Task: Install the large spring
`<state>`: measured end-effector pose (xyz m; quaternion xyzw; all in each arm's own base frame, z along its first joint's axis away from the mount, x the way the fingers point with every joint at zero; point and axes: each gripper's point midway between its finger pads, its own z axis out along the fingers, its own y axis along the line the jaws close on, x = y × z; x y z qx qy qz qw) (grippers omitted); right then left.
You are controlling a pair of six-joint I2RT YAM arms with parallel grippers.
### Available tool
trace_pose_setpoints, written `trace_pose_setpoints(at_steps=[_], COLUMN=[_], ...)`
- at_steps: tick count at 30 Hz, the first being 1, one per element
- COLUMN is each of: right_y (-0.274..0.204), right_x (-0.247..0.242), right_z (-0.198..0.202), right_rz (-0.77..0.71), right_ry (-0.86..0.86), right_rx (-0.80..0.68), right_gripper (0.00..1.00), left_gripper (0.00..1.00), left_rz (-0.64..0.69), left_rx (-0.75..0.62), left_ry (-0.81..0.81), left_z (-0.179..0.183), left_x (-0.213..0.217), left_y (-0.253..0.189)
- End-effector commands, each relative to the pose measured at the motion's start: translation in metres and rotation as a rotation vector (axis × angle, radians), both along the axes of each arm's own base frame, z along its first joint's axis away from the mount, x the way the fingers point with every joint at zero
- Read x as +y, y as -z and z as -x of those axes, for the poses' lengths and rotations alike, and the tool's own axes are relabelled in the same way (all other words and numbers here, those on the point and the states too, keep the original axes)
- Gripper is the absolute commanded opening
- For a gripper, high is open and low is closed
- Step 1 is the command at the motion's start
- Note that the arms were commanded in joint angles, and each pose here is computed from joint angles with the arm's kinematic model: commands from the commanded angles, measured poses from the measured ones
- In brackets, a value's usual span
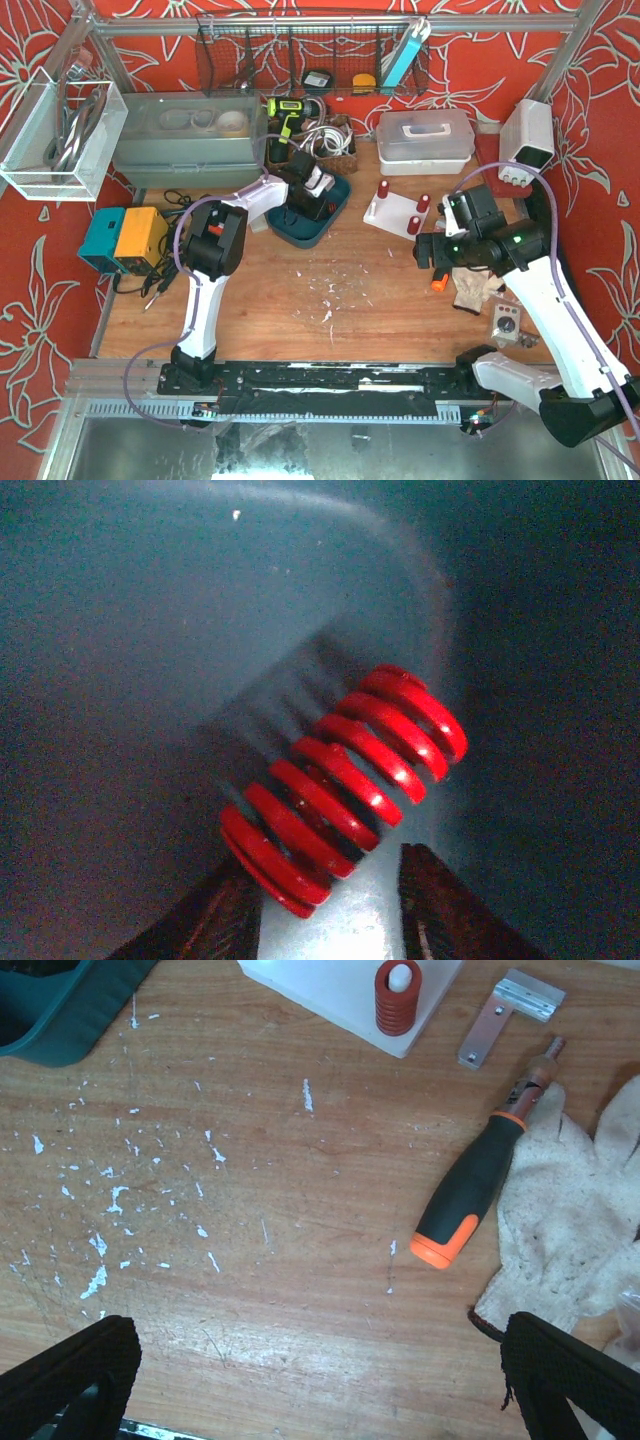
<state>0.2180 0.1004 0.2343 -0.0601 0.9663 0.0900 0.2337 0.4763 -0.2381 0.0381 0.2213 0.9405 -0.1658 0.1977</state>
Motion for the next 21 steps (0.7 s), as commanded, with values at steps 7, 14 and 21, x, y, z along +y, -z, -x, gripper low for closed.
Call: trace_pose_setpoints(at_steps=[7,14,21], right_y=[0.0,-0.006,-0.003], right_x=[-0.009,-0.017,-0.013], right_z=[0.015,0.019,0.014], right_rz=[-0.008,0.023,0.02], right_ry=[0.028,0.024,0.019], right_rx=[-0.019,-0.041,-0.033], right_gripper=[0.99,0.99,0.99], left_gripper=[0.53,0.54,0.54], left_rz=[0.047,0.042,-0.022], left_rx=[-0.116,-0.152,-0.192], left_ry=[0.189,0.242,0.216], left_z=[-0.018,-0.02,-0.031], left_x=[-0.018,-0.024,-0.015], left_y=[-0.006,0.001,0.004])
